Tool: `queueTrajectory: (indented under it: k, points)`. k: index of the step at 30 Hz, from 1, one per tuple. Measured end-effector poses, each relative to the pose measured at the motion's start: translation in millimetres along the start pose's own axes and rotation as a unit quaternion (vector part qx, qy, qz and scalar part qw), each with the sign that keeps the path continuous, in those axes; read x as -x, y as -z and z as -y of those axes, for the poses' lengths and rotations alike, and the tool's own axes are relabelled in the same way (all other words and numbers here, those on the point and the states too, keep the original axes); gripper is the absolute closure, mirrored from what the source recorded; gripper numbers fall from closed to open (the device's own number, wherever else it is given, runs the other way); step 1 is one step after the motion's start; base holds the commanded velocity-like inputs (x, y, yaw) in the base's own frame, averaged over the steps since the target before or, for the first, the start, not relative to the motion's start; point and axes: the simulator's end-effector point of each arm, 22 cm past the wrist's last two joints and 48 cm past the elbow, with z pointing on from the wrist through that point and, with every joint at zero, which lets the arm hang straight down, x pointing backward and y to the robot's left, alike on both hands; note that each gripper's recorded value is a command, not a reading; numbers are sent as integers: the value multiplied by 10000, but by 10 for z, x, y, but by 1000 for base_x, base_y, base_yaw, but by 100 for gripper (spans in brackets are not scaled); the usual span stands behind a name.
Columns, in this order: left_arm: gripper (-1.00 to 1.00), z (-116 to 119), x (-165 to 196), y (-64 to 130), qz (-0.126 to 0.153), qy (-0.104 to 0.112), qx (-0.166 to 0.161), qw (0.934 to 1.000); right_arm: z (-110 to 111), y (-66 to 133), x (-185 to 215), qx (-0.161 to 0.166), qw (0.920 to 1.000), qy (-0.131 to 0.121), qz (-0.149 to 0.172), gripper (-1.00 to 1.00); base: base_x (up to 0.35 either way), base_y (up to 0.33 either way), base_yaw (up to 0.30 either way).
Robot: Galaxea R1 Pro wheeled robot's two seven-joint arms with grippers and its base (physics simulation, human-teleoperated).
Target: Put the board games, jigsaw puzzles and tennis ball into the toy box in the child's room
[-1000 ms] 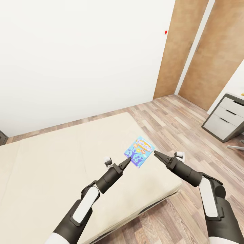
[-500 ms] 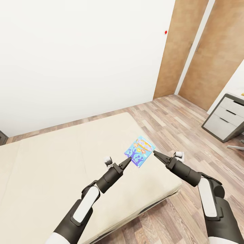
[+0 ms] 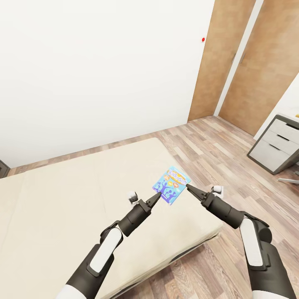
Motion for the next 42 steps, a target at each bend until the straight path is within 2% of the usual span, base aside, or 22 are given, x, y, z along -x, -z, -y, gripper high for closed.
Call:
queueTrajectory:
  k: [12, 17, 31, 32, 37, 42]
  points:
    - [100, 8, -8, -22, 4, 8, -2, 10000, -85, -177, -166, 139, 9998, -61, -123, -100, 0, 0, 0]
    - [100, -14, -10, -28, 6, 14, 53, 10000, -54, -238, -212, 61, 9999, 12, -132, -100, 0, 0, 0]
    - [100, -37, -10, -30, 9, 19, 106, 9999, 9, -277, -262, -31, 9999, 10, -162, -100, 0, 0, 0]
    - [100, -37, -10, -30, 9, 19, 106, 9999, 9, -277, -262, -31, 9999, 10, -162, 100, 0, 0, 0]
    - [100, -24, -10, -37, 9, 44, 88, 10000, 33, -278, -266, -79, 9998, 60, -164, 100, 0, 0, 0]
    - [100, -40, -7, -37, 15, 2, 117, 9999, -18, -282, -268, 30, 9998, -58, -166, 100, 0, 0, 0]
